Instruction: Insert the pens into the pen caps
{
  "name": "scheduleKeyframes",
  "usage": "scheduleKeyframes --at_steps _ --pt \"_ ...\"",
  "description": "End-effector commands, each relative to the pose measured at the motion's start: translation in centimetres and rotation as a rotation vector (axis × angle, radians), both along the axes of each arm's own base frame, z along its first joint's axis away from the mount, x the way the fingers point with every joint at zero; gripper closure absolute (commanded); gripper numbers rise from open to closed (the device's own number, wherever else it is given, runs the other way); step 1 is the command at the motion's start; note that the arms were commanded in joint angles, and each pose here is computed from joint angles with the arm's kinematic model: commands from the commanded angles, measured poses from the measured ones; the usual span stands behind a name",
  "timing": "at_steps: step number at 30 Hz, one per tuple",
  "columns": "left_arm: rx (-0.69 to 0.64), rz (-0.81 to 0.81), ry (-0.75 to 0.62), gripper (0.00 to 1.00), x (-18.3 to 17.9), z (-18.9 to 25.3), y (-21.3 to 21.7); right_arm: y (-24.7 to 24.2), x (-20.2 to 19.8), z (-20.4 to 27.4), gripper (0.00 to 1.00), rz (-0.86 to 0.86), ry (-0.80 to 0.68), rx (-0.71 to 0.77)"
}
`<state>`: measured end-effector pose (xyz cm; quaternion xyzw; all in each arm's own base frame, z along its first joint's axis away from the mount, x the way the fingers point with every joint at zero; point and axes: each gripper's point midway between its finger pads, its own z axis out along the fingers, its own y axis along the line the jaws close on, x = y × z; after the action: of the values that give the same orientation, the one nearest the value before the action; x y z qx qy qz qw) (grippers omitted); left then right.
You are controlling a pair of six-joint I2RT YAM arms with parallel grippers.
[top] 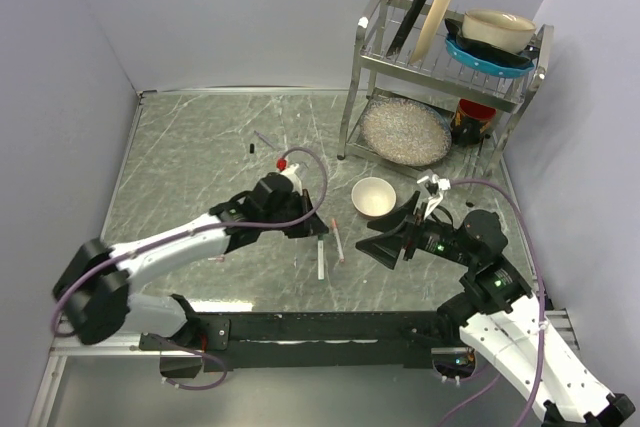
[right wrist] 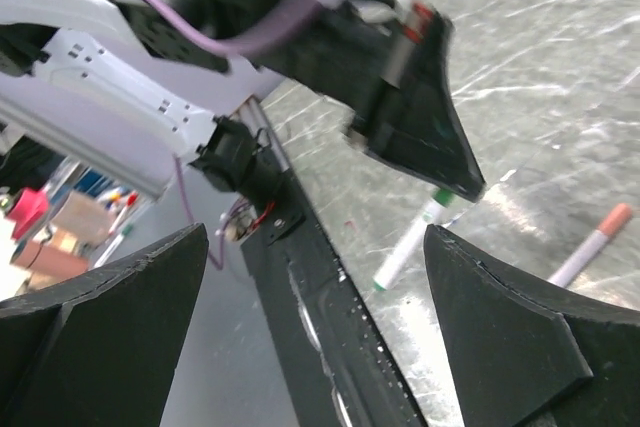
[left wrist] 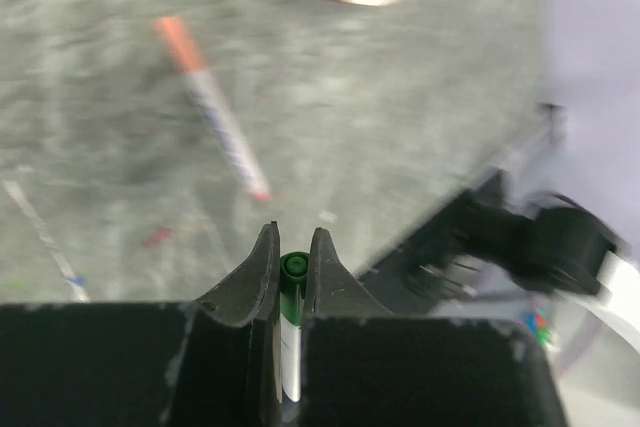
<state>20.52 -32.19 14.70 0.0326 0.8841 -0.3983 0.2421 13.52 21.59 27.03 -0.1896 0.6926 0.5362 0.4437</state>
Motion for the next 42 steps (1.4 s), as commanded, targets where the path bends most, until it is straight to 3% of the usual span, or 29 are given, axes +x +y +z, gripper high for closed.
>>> scheduleKeyframes --at_steps 1,7,15,19,26,32,37,42 --pt "0.055 0.063 0.004 0.99 3.2 -2.5 -0.6 -0.6 1.2 -0.1 0.03 -0.082 0.010 -0.010" --pt "0.105 0.142 0.063 0.90 5.3 -6.4 0.4 -0.8 1.5 -0.5 0.00 -0.104 0.029 -0.026" --pt "0.101 0.167 0.110 0.86 7.2 -8.6 0.8 -0.9 1.5 -0.2 0.00 -0.107 0.014 -0.016" --pt "0.107 0.197 0.127 0.70 8.2 -8.8 1.5 -0.9 1.8 -0.5 0.00 -0.121 0.028 -0.022" --pt "0.151 0.292 0.115 0.53 10.0 -6.6 3.7 -0.7 2.0 0.0 0.00 -0.118 0.053 -0.038" --pt "0.287 0.577 0.175 0.51 10.0 -5.9 11.6 -0.9 1.9 0.2 0.00 -0.126 0.037 -0.034" --pt "0.144 0.719 0.231 0.55 8.1 -5.0 16.4 -0.9 2.0 -0.4 0.00 -0.129 0.041 -0.034" --pt "0.118 1.112 0.317 0.50 5.4 -6.2 24.7 -0.5 1.8 -0.7 0.00 -0.101 0.054 -0.019"
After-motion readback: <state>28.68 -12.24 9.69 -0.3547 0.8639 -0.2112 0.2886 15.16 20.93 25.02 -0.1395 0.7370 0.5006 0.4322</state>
